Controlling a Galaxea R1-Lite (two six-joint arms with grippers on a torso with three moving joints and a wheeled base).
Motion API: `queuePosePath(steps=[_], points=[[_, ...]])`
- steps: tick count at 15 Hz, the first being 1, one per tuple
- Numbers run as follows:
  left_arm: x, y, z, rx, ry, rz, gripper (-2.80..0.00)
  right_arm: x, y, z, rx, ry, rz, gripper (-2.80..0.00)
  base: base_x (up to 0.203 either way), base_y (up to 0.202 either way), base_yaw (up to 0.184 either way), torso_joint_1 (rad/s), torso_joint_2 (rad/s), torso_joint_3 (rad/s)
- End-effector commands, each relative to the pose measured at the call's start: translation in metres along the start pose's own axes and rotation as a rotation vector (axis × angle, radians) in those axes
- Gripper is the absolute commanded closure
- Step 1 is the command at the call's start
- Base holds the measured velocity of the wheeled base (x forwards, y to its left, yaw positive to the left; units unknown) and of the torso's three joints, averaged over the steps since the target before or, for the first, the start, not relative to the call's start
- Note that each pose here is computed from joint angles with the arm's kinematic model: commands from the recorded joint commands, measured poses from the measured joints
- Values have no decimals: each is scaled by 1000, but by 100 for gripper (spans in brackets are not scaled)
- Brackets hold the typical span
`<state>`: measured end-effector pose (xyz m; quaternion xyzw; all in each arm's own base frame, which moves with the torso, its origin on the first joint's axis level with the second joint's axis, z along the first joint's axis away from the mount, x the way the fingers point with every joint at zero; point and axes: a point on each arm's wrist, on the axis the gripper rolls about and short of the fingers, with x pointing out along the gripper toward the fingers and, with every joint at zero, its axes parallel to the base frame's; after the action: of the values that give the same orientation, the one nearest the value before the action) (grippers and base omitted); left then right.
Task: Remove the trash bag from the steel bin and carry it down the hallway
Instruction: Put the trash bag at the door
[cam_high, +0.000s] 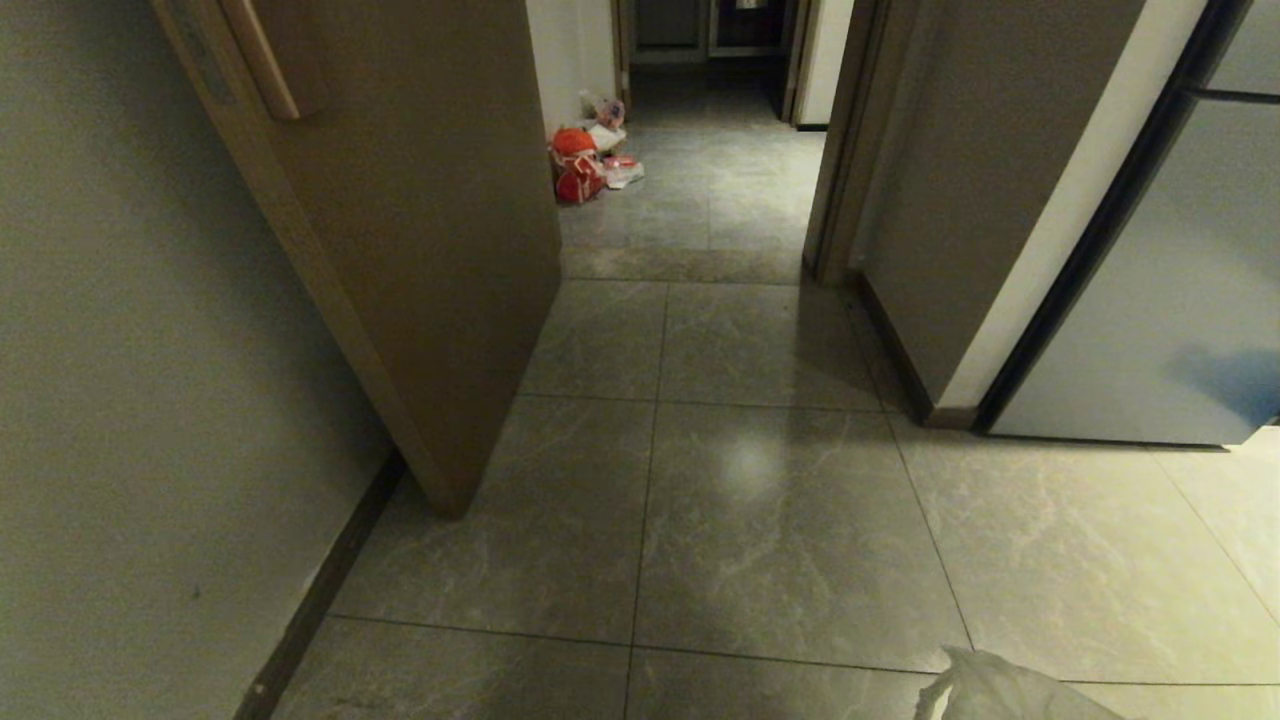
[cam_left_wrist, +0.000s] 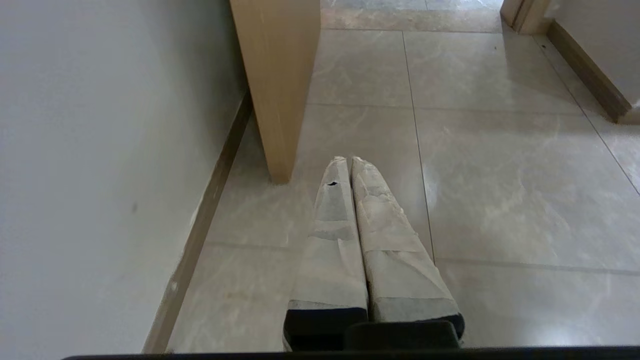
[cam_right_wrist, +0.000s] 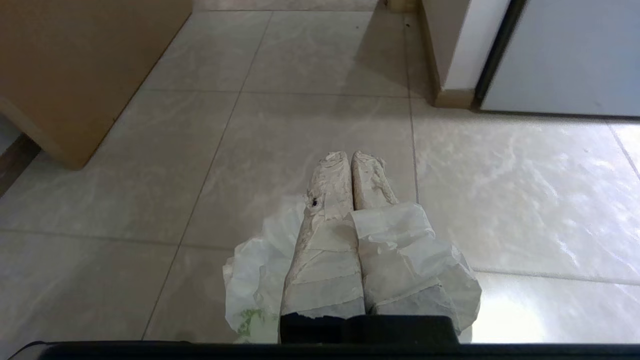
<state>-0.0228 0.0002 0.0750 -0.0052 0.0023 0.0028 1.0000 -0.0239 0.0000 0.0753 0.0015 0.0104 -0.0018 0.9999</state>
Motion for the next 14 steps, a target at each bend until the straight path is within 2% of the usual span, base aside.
queuePosePath(steps=[1, 14], points=[[0, 0, 0, 0, 1, 1, 0, 0, 0, 0, 0, -1, 1, 0, 196, 0, 4, 3, 6, 3], [0, 0, 0, 0, 1, 1, 0, 0, 0, 0, 0, -1, 1, 0, 193, 0, 0, 4, 2, 2]])
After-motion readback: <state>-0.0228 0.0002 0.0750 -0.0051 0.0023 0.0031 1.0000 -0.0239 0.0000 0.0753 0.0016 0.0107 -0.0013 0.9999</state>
